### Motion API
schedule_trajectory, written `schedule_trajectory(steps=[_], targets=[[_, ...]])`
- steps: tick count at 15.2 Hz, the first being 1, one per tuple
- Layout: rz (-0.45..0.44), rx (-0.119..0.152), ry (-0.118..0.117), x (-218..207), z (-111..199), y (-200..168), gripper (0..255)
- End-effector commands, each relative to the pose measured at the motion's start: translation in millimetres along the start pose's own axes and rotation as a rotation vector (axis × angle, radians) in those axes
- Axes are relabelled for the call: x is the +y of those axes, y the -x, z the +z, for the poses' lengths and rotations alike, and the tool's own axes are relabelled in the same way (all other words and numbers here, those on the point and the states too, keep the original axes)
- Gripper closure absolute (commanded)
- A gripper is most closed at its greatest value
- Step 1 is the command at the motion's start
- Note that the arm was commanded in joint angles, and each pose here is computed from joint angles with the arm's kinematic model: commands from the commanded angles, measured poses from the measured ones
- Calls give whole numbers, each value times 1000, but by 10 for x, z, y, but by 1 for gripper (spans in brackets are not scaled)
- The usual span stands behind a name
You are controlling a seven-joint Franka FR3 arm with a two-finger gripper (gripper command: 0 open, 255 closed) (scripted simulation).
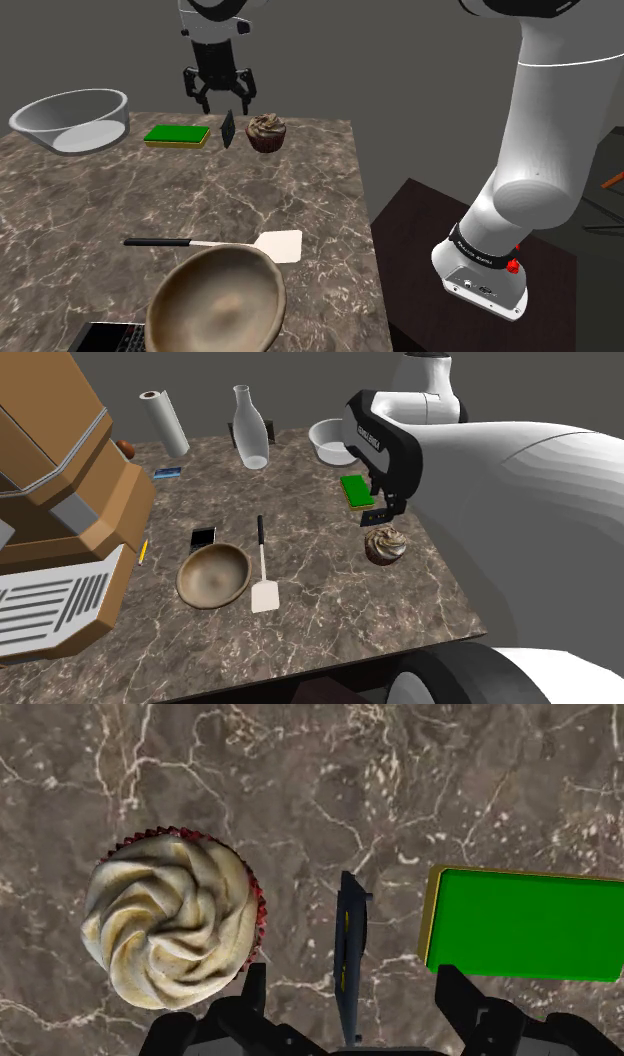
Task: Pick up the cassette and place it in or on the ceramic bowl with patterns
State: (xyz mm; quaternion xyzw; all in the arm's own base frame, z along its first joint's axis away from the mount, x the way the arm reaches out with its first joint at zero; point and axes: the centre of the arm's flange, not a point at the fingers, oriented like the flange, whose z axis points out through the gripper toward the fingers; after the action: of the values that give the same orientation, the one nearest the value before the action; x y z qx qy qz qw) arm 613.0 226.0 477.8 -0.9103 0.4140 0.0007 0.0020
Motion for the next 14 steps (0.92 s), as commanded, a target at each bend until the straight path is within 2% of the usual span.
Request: schedule_trajectory(steps=[1,7,14], targets=[[18,-2,0,-68,75,-12,0],[18,-2,0,-67,422,-11,0],[18,-2,0,-67,422,-11,0]])
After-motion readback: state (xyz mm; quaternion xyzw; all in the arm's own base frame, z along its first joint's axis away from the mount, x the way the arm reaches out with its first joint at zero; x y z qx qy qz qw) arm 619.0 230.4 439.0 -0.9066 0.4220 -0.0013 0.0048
